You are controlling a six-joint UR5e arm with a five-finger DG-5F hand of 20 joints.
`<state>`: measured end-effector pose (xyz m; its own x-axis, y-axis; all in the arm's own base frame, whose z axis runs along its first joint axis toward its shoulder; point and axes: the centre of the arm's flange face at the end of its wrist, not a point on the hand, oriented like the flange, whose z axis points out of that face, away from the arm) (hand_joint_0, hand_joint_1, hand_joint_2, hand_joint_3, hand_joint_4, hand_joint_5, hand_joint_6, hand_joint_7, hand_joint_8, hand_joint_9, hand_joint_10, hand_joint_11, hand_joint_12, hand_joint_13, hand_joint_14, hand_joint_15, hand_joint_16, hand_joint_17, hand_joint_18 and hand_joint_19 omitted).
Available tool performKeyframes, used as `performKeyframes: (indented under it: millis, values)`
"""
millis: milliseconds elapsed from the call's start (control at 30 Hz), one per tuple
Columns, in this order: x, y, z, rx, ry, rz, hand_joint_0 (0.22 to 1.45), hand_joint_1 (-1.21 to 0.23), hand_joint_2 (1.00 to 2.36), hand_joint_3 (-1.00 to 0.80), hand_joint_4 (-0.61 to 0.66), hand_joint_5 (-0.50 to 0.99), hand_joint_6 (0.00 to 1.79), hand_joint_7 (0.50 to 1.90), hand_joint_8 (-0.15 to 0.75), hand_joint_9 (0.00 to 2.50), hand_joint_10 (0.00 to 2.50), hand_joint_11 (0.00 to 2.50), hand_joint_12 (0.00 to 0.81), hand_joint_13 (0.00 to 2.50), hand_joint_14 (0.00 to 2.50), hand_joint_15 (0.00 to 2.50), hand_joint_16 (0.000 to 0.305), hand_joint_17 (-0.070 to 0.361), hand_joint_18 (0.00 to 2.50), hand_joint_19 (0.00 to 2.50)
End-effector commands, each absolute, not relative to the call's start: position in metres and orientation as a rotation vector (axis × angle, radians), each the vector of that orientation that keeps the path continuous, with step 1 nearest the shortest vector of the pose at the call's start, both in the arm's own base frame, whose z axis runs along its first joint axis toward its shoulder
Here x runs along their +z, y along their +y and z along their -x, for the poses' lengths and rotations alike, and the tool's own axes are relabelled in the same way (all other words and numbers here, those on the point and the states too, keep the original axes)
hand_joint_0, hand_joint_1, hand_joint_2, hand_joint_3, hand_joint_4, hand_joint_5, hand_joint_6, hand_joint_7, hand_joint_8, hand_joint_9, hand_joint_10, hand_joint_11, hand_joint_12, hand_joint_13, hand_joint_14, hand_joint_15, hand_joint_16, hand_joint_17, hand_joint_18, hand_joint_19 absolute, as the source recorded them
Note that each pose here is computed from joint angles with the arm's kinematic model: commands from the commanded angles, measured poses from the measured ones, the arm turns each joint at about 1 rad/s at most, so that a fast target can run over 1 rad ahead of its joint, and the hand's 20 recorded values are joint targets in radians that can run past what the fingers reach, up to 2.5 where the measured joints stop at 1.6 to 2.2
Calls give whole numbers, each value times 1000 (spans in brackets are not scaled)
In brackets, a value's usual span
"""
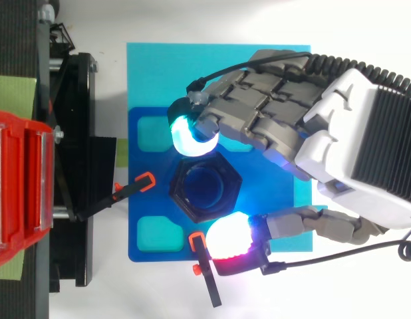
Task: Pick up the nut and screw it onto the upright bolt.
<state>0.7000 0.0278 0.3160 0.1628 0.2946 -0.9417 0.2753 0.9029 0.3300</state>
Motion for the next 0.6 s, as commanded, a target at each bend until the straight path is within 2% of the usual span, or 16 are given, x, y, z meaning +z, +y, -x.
performKeyframes:
  millis: [0, 567]
  values:
    - [316, 28, -700, 14, 1425, -485, 564, -635, 1000, -500, 287, -134, 503, 1128, 345, 714, 6, 187, 384, 720, 6, 178, 46, 104, 580, 223]
    - [314, 28, -699, 14, 1440, -479, 565, -634, 1000, -500, 289, -134, 503, 1121, 343, 713, 6, 199, 386, 731, 6, 181, 46, 104, 584, 233]
